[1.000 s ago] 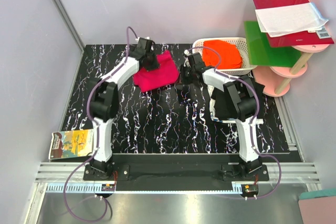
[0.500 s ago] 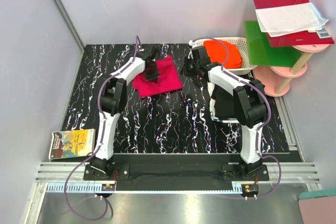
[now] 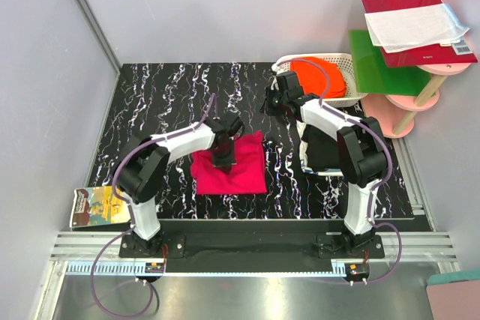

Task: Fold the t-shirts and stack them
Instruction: Smooth out wrinkles on the folded tshirt

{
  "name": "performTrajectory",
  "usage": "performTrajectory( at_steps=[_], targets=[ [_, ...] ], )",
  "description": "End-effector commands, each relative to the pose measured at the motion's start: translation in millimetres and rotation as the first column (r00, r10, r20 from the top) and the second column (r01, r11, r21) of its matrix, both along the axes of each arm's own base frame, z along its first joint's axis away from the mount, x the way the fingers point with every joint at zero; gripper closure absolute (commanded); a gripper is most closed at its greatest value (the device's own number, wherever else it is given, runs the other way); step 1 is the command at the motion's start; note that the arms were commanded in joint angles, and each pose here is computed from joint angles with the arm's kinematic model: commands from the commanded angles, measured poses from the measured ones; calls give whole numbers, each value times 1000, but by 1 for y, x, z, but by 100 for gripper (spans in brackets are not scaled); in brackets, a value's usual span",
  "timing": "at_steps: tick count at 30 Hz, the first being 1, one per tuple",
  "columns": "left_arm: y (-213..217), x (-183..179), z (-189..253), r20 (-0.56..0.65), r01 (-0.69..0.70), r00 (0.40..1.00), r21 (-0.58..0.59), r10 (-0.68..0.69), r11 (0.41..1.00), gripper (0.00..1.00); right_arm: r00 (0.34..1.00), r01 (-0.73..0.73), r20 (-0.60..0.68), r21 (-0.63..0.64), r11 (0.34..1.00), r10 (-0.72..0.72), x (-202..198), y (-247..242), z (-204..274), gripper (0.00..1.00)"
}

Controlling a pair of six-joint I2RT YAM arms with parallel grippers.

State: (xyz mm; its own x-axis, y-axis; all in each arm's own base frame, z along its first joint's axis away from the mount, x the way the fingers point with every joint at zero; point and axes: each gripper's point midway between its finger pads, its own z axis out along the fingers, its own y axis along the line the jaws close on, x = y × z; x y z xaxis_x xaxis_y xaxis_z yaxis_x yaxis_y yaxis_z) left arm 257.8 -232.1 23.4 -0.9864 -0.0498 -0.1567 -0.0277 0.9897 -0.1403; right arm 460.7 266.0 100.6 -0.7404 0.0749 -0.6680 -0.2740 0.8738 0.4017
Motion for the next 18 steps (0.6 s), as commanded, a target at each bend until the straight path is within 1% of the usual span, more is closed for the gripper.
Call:
performTrajectory(
  at_steps=[1,2,3,4,5,6,7,8,9,10,11,12,13,14,16,17,18],
  targets=[
    [4,3,45,162,-20,986,-30,25,999,77,996,-26,82,51,998,22,-10,0,46,95],
    [4,4,55,193,-17,981,-43,25,999,56,996,-32,88,53,998,27,-16,-3,52,88],
    [2,5,76,245,-9,969,-83,29,997,31,996,-39,88,63,997,34,-20,-2,56,85],
    [2,4,84,266,0,964,-95,25,995,21,993,-48,109,78,996,39,-25,-3,70,81],
    [2,3,93,285,1,958,-113,31,994,14,994,-56,101,83,995,48,-32,-4,69,70],
    [2,2,111,324,12,945,-148,37,989,7,994,-69,94,98,993,59,-38,-2,73,67],
    [7,1,114,341,9,939,-143,41,990,6,993,-74,100,111,991,63,-45,-4,82,63],
    [10,0,118,356,7,933,-144,45,990,6,993,-84,98,126,989,72,-51,-3,85,57],
    [15,-1,127,381,2,923,-155,58,988,8,991,-117,86,164,979,104,-60,3,90,57],
    [25,1,126,400,-33,913,-124,81,992,18,989,-140,78,184,973,127,-67,5,93,57],
    [31,0,125,406,-46,910,-106,85,993,26,987,-158,60,198,967,148,-74,8,92,57],
    [39,2,124,417,-67,904,-82,95,994,31,983,-186,48,209,960,180,-82,12,93,55],
    [45,4,119,411,-82,906,-62,101,995,29,981,-195,33,204,959,193,-88,12,88,53],
    [52,3,109,378,-97,921,-23,98,995,24,979,-201,20,194,960,201,-94,13,83,52],
    [63,9,100,357,-134,927,25,116,991,15,977,-211,-2,178,961,215,-104,10,71,49],
    [67,9,89,330,-145,937,64,116,987,14,974,-222,-12,180,958,228,-109,11,67,49],
    [72,15,86,338,-165,933,86,127,983,13,968,-243,-16,175,954,250,-115,15,63,47]
  ],
)
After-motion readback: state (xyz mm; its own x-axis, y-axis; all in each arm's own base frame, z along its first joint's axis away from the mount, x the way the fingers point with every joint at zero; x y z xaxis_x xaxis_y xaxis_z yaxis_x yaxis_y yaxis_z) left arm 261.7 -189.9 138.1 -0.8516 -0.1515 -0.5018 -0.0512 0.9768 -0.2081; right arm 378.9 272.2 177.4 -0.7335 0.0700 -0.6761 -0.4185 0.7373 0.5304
